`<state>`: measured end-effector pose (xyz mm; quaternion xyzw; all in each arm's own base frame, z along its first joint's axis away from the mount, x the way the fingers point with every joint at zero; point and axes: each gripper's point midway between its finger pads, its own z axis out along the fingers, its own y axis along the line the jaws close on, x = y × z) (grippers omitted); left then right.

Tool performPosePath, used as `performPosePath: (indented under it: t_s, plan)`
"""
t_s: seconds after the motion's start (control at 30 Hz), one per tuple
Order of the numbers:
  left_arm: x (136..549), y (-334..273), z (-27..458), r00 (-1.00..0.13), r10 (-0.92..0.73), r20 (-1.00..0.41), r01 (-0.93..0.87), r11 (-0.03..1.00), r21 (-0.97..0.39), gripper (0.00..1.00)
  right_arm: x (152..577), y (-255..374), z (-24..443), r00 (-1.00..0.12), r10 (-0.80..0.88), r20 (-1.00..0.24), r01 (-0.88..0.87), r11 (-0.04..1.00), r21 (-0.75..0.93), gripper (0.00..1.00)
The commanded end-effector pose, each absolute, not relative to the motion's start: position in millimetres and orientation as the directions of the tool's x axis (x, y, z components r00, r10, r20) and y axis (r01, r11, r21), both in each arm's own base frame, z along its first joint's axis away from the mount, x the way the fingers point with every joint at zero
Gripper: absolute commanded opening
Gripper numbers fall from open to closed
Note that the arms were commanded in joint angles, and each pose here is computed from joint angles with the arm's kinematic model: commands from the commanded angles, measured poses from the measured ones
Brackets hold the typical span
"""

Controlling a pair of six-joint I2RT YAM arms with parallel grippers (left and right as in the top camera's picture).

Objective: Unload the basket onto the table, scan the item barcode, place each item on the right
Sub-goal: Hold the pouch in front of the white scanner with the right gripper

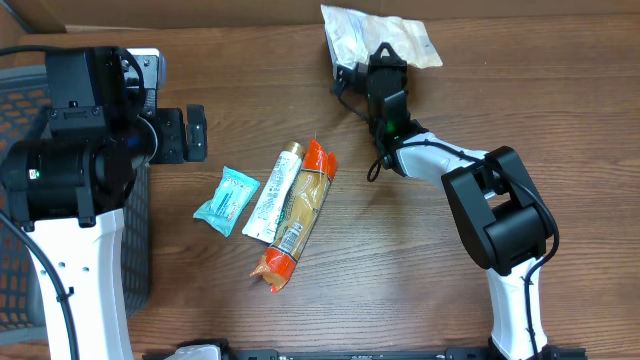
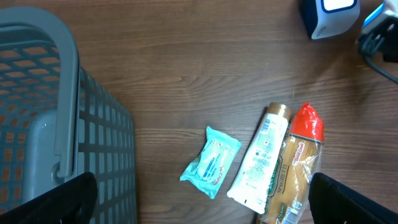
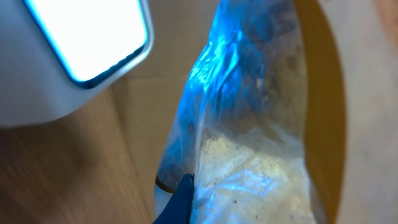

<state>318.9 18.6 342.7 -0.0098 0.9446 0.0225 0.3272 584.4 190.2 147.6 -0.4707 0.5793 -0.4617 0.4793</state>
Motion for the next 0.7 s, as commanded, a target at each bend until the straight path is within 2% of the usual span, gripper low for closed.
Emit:
performPosePath:
  t_s: [0.0, 0.17, 0.27, 0.4, 0.53, 0.6, 0.67]
  plan:
    - [321, 21, 343, -0.785, 0.012, -0.62, -0.027, 0.998, 0.053, 1.0, 587, 182, 182, -0.134, -0.963, -0.233, -0.005, 0.236, -0.972, 0.04]
    - [321, 21, 343, -0.784, 0.012, -0.62, -0.027, 0.998, 0.053, 0.99, 577, 162, 225, -0.21, -0.918, -0.336, 0.08, 0.326, -0.942, 0.04]
    - [321, 21, 343, -0.784, 0.012, -0.62, -0.027, 0.998, 0.053, 0.99, 567, 157, 235, -0.234, -0.907, -0.351, 0.022, 0.356, -0.934, 0.04]
    - [321, 21, 343, -0.784, 0.012, -0.62, -0.027, 0.998, 0.053, 1.0, 546, 157, 245, -0.231, -0.856, -0.462, -0.106, 0.494, -0.863, 0.04]
    - [321, 21, 343, -0.784, 0.012, -0.62, -0.027, 0.998, 0.053, 1.0, 514, 158, 278, -0.219, -0.684, -0.696, -0.19, 0.729, -0.657, 0.04]
    - [321, 21, 343, -0.785, 0.012, -0.62, -0.027, 0.998, 0.053, 0.99, 493, 154, 297, -0.244, -0.5, -0.831, -0.23, 0.862, -0.452, 0.04]
    - [321, 21, 343, -0.784, 0.012, -0.62, -0.027, 0.998, 0.053, 1.0, 470, 153, 310, -0.282, -0.338, -0.898, -0.323, 0.915, -0.243, 0.04]
